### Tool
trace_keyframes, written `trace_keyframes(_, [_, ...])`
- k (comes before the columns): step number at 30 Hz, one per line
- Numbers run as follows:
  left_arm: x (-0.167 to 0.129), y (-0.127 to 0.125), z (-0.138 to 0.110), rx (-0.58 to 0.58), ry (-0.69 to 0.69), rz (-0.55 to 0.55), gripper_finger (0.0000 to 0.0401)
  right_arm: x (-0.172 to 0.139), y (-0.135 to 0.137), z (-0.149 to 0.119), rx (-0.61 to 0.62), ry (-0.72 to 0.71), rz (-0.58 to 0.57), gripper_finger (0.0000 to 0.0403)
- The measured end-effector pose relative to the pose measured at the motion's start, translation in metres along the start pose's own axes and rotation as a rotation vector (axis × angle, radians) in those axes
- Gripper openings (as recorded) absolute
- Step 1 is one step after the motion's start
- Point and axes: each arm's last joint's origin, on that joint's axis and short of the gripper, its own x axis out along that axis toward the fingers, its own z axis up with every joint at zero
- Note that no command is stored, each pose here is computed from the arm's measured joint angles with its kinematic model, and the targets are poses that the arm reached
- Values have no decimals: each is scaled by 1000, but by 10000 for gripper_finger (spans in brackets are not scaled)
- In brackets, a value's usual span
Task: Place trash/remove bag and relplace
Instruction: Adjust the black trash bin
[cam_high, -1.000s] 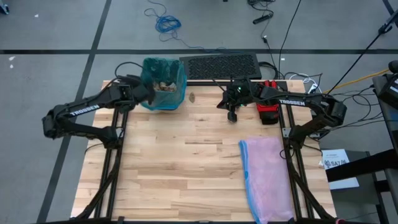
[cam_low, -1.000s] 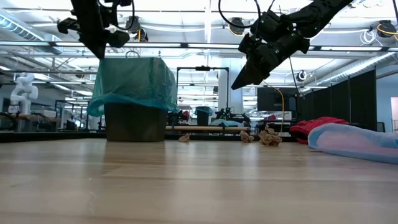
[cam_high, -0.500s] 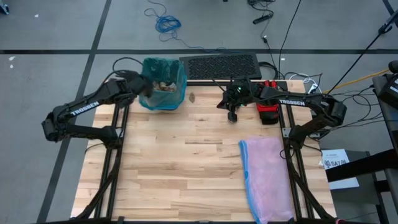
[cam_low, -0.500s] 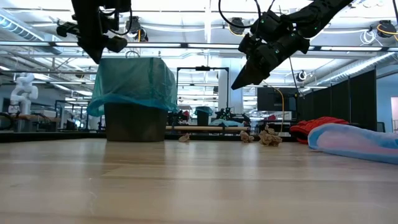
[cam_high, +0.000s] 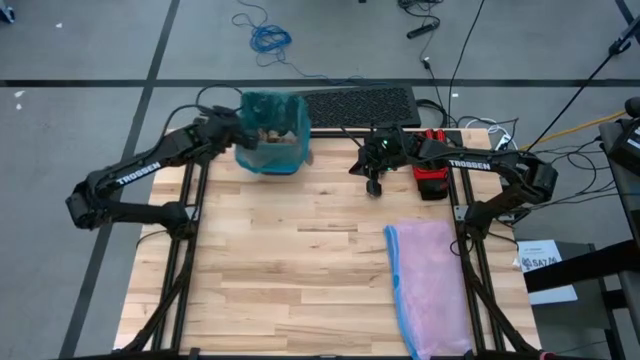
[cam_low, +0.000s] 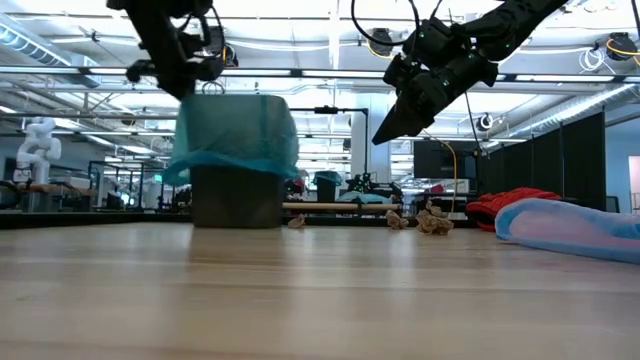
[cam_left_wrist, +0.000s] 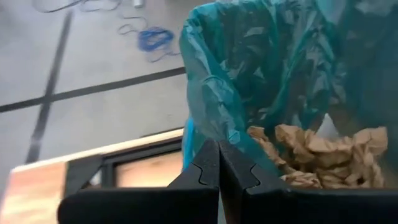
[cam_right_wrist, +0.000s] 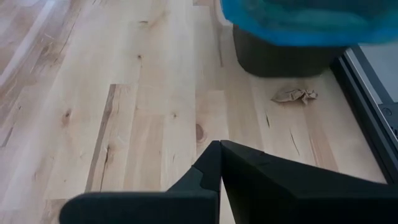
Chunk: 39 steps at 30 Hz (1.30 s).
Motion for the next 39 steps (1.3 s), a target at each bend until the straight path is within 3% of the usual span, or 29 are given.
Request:
trace_keyframes(4, [5, -4, -1, 43, 20, -37, 0, 0, 0, 0, 0, 0, 1, 0])
trace_keyframes(11, [7, 0, -1, 17, -7, 84, 0, 0, 0, 0, 2, 3, 2, 0])
trace_keyframes(15, [18, 3, 0, 8, 26, 94, 0, 0, 0, 0, 0, -1, 1, 0])
trace_keyframes(19, [36, -3, 3, 32, 51, 37, 0, 0, 0, 0, 0, -3, 0, 0])
trace_keyframes(26, [62, -26, 9, 63, 26, -170, 0, 0, -1, 0, 0, 2, -8, 0])
trace_keyframes(33, [64, -37, 7, 103, 10, -214, 0, -7, -10, -14, -8, 121, -44, 0])
trace_keyframes(39, [55, -45, 11, 152, -43, -259, 0, -3, -35, -31, 122, 37, -10, 0])
